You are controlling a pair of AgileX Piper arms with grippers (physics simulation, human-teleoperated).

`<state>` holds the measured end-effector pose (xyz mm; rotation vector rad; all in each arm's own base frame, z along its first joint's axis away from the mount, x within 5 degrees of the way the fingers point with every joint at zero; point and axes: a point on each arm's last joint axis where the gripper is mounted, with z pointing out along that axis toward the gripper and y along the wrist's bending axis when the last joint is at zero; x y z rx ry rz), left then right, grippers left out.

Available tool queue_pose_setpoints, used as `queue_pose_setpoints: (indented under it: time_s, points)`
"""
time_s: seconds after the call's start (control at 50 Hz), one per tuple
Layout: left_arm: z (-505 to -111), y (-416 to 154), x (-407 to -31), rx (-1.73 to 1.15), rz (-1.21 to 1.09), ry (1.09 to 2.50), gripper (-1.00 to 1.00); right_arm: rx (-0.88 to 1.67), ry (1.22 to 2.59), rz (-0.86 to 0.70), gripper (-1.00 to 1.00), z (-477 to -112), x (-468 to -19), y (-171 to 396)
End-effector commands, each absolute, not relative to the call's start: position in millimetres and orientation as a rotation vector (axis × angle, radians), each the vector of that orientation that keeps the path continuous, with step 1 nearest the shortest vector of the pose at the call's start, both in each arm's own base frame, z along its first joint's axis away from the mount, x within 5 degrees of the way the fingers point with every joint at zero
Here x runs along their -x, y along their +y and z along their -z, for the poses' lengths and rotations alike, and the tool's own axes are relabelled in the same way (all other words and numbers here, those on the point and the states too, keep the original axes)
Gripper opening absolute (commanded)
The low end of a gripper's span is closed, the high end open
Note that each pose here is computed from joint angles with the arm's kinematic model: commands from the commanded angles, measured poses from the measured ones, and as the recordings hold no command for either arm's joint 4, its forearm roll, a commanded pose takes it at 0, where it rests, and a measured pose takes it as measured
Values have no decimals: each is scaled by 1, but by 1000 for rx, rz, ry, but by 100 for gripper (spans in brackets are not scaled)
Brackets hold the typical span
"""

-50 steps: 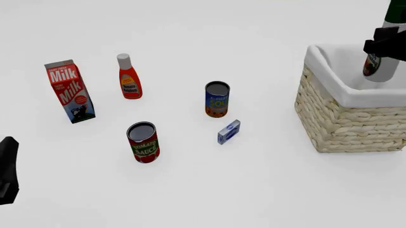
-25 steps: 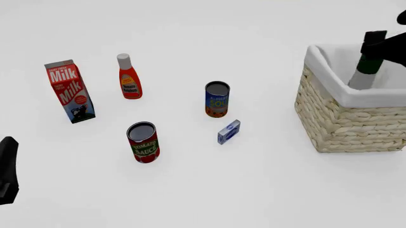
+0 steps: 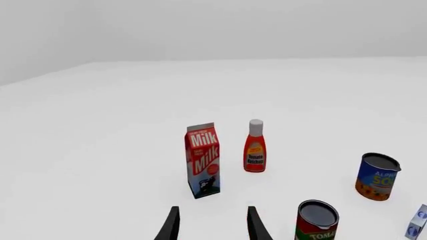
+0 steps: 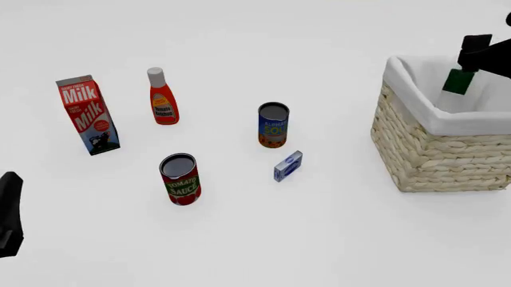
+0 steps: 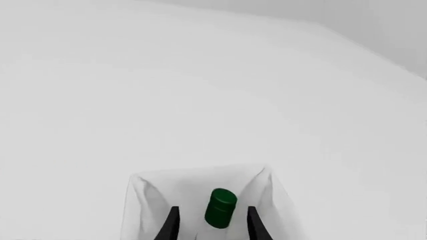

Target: Pick the salad dressing and place it in the basket.

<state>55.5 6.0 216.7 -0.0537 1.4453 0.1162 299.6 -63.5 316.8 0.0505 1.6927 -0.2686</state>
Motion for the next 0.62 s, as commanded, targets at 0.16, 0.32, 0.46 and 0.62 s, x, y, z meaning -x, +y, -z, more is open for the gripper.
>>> queue_pose_setpoints:
  time_s: [0.16,0.32,0.46,0.62]
  points:
    - [-217,6,-55,58,-120,1447,100,-9,1641,269,100,-347,-256,-47]
    - [-216,6,-55,54,-118,1450,100,4,1621,263,100,-355,-222,-38]
    - [-217,6,-55,54,-113,1445,100,-1,1609,259,100,-358,-195,-33]
    - [-217,6,-55,55,-111,1445,100,-13,1593,252,100,-358,-167,-29]
